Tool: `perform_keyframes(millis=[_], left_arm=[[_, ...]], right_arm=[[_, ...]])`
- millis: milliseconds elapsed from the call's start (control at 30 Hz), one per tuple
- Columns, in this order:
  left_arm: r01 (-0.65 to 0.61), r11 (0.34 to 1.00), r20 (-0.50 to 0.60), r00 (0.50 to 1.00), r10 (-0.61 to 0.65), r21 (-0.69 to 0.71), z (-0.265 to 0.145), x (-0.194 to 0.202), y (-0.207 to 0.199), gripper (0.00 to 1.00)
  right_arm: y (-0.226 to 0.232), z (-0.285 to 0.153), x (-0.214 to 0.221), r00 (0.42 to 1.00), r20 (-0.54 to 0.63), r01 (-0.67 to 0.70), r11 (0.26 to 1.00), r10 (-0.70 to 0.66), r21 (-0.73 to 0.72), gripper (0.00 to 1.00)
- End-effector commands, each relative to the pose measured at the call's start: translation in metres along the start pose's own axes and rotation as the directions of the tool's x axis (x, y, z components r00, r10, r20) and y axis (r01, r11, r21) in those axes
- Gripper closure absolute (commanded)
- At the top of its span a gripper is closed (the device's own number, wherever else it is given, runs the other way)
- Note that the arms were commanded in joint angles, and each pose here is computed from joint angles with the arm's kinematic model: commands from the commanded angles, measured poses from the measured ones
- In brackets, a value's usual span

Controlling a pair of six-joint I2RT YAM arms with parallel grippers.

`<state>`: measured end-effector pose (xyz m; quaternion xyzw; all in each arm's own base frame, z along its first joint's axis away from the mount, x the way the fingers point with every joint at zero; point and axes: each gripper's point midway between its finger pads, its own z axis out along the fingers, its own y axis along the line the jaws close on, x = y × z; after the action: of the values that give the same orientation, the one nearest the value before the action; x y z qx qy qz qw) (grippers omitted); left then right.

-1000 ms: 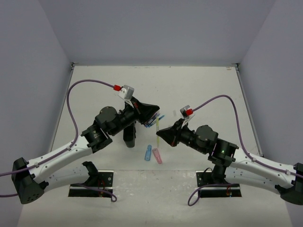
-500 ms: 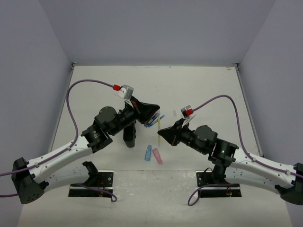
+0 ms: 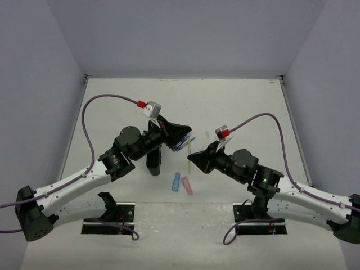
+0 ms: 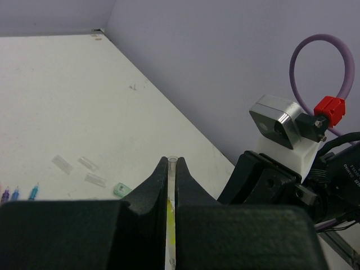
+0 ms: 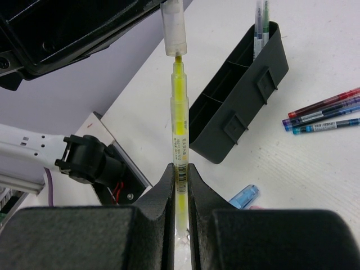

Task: Sort the stationery into containers
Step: Close the pen cap on the pen.

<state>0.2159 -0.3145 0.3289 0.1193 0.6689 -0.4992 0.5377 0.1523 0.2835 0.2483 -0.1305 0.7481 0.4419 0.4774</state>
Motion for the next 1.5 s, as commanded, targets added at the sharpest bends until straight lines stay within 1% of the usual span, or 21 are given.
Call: perform_keyframes(millis=[0, 433, 700, 767, 867, 1000, 1100, 1367, 1433, 1467], left_arm=[[0.01, 0.999, 0.027, 1.0, -0.011, 0.037, 0.001, -0.005, -0.006, 1.0], [0.013, 1.0, 0.008, 1.0, -0.014, 0.023, 0.003, 0.005, 0.0, 1.0], [0.013, 1.0, 0.015, 1.0, -0.013, 0.018, 0.002, 0.003, 0.001, 1.0], [0.039, 0.999, -0.001, 0.999, -0.039, 0.028, 0.003, 0.006, -0.002, 1.0], [0.096, 0.995, 0.001, 0.995, -0.096, 0.025, -0.001, 0.006, -0.003, 1.0], [0.142, 0.99, 0.057, 0.988, -0.143, 0.023, -0.011, -0.001, -0.002, 1.0], [0.153, 0.988, 0.069, 0.985, -0.155, 0.03, -0.013, -0.002, -0.002, 1.0], [0.138, 0.99, 0.031, 0.99, -0.139, 0.035, -0.011, 0.007, -0.003, 1.0], [0.121, 0.992, 0.031, 0.992, -0.122, 0.028, -0.011, 0.005, -0.002, 0.97], [0.112, 0.993, 0.028, 0.993, -0.113, 0.02, -0.011, 0.003, -0.002, 0.93]], right_arm=[[0.011, -0.005, -0.03, 0.996, 0.083, -0.019, 1.0, 0.02, -0.007, 1.0], [0.017, -0.01, -0.042, 0.995, 0.1, -0.005, 1.0, 0.006, -0.013, 1.0], [0.024, -0.012, -0.052, 0.993, 0.114, 0.002, 1.0, 0.002, -0.028, 1.0], [0.023, -0.011, -0.054, 0.992, 0.127, 0.01, 1.0, -0.007, -0.021, 1.0], [0.021, -0.009, -0.065, 0.984, 0.177, 0.005, 1.0, -0.005, -0.002, 1.0], [0.025, -0.008, -0.081, 0.974, 0.226, -0.007, 1.0, 0.006, 0.0, 1.0], [0.034, -0.007, -0.094, 0.967, 0.254, -0.012, 1.0, 0.017, -0.018, 1.0], [0.058, -0.006, -0.137, 0.941, 0.331, 0.089, 0.996, -0.075, -0.027, 1.0], [0.061, -0.004, -0.135, 0.945, 0.312, 0.113, 0.993, -0.096, -0.036, 1.0], [0.06, -0.002, -0.131, 0.948, 0.296, 0.128, 0.991, -0.112, -0.033, 1.0]])
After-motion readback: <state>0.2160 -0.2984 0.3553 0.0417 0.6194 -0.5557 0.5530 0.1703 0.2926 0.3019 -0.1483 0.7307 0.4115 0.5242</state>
